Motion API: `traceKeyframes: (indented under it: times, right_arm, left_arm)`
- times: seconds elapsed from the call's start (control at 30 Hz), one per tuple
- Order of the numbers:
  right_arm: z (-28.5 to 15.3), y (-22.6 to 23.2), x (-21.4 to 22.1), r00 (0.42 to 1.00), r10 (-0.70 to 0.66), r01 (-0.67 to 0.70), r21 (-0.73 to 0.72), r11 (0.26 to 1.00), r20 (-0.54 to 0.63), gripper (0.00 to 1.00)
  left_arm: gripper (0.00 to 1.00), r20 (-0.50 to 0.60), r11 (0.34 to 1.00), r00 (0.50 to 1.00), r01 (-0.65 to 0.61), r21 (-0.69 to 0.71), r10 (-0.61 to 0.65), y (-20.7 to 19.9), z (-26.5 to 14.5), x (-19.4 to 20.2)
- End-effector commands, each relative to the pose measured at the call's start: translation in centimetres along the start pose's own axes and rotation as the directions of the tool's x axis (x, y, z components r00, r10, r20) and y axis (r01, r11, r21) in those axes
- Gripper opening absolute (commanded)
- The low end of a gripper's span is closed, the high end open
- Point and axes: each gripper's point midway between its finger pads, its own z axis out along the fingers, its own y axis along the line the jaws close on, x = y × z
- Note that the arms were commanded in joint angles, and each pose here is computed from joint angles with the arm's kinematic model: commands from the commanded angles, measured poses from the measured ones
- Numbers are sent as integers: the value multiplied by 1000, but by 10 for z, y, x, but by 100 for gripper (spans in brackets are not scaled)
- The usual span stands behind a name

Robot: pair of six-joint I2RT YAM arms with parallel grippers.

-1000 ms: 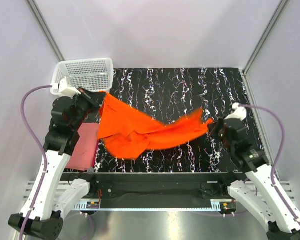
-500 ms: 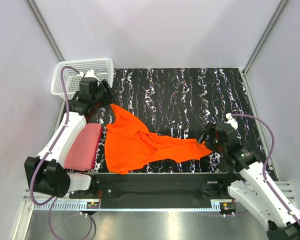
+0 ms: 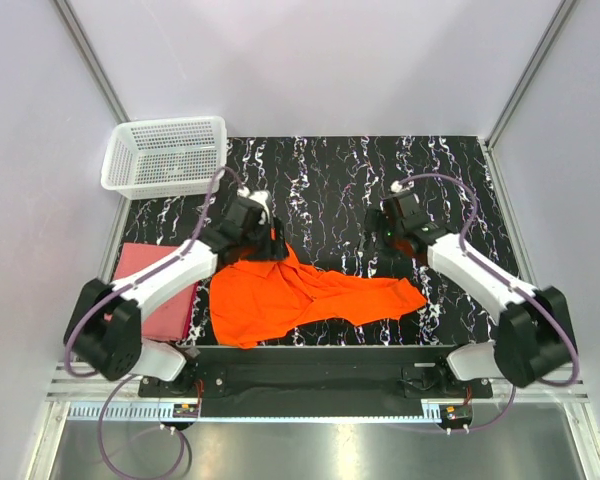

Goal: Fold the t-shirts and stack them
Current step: Flatten the tshirt out

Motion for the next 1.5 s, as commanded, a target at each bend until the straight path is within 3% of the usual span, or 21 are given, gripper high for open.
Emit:
traceKeyframes:
  times: [0.0,0.13,0.43,0.5,0.53,0.57,0.6,0.7,0.9,1.0,1.03,1.07,1.1,1.17,1.23,1.33,1.47]
  right_arm:
    - [10,21,8,997,-45,39,-102,994,-63,84]
    - [19,15,30,994,-21,9,-115,993,-105,84]
    - [9,17,51,991,-16,-9,-187,982,-135,85]
    - [9,18,53,990,-12,-17,-199,980,-142,85]
    - [8,19,53,990,-13,-17,-205,979,-141,85]
    - [8,18,55,989,-13,-17,-203,979,-145,85]
    - [8,17,56,989,-14,-16,-203,979,-146,86]
    - [4,13,56,992,-11,-14,-198,980,-125,87]
    - [-5,1,51,998,8,-18,-149,989,-65,88]
    - [-6,-9,44,998,47,-50,-85,995,-30,88]
    - [-6,-16,41,998,56,-56,-44,997,-11,88]
    - [-7,-18,38,998,63,-63,-32,998,1,88]
    - [-8,-19,36,997,77,-77,-22,997,10,88]
    - [-11,-23,32,996,86,-86,-2,996,34,89]
    - [-13,-24,30,995,91,-92,3,996,46,89]
    - [-11,-31,31,995,89,-90,29,996,50,89]
    - [-3,-38,30,996,74,-76,63,995,42,87]
  left_arm:
    - [70,-53,993,999,10,115,-4,-30,16,21]
    - [75,-86,989,996,-9,151,22,-49,29,40]
    - [74,-141,997,989,-20,81,31,-44,70,54]
    - [67,-138,996,989,-30,85,42,-49,82,48]
    - [59,-135,995,990,-38,90,50,-52,84,44]
    - [47,-132,995,989,-52,89,63,-54,88,40]
    - [25,-109,994,992,-58,93,68,-61,88,27]
    - [0,-48,993,996,-75,96,80,-72,82,-3]
    - [0,210,994,975,-89,59,74,-85,29,-80]
    - [0,282,995,955,-99,21,89,-85,17,-105]
    - [27,279,995,956,-102,9,95,-83,20,-108]
    - [47,232,995,968,-102,1,99,-82,28,-106]
    - [58,195,996,977,-88,-16,90,-75,34,-105]
    - [71,136,996,987,-88,-20,90,-71,40,-98]
    - [71,121,997,989,-82,-15,83,-68,33,-89]
    - [64,126,998,990,-68,-2,68,-55,13,-67]
    - [54,62,996,996,-67,-53,70,-16,4,-9]
